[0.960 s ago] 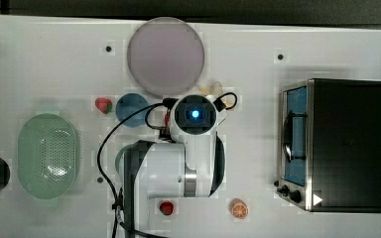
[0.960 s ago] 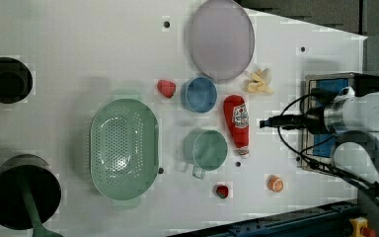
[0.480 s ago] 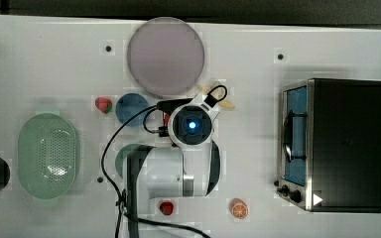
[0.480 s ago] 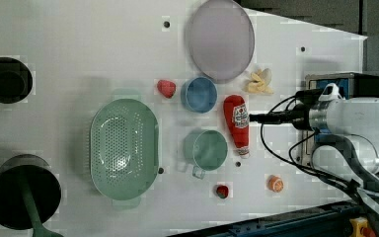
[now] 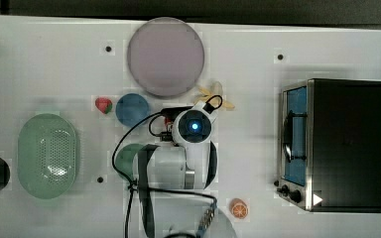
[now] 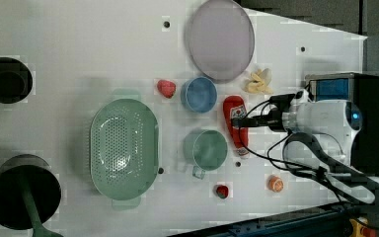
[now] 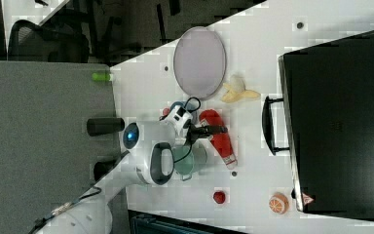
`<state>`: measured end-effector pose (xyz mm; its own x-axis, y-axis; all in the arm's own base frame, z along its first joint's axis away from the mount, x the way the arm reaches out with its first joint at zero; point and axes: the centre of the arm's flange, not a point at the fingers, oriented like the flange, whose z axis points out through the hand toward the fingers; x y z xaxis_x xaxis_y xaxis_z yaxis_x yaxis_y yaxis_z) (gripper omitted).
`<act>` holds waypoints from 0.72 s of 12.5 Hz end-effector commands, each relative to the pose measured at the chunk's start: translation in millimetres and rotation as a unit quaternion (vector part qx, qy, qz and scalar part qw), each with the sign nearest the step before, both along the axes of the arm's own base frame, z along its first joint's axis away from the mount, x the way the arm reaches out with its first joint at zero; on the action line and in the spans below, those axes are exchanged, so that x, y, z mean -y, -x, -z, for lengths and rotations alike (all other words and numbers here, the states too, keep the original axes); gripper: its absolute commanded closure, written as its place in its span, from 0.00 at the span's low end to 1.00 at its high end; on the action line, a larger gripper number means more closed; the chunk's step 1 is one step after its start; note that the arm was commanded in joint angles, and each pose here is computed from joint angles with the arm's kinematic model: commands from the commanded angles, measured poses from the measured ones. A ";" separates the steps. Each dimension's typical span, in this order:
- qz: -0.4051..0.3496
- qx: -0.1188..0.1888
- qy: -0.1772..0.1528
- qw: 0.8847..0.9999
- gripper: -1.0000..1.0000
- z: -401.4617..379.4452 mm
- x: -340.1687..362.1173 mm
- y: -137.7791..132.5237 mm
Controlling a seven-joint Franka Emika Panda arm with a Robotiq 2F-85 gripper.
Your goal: Pick Ketchup from the table and place it in strainer.
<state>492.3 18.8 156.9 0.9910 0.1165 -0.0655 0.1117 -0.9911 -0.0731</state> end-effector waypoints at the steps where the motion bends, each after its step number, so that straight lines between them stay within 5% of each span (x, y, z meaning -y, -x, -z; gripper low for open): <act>1: -0.018 0.009 -0.003 1.000 0.04 8.0 -5.2 2.2; 4: -0.017 0.025 -0.002 1.000 0.37 0.8 -5.6 -2.6; 9: 0.024 0.084 0.006 0.996 0.37 -75.1 -5.6 -22.3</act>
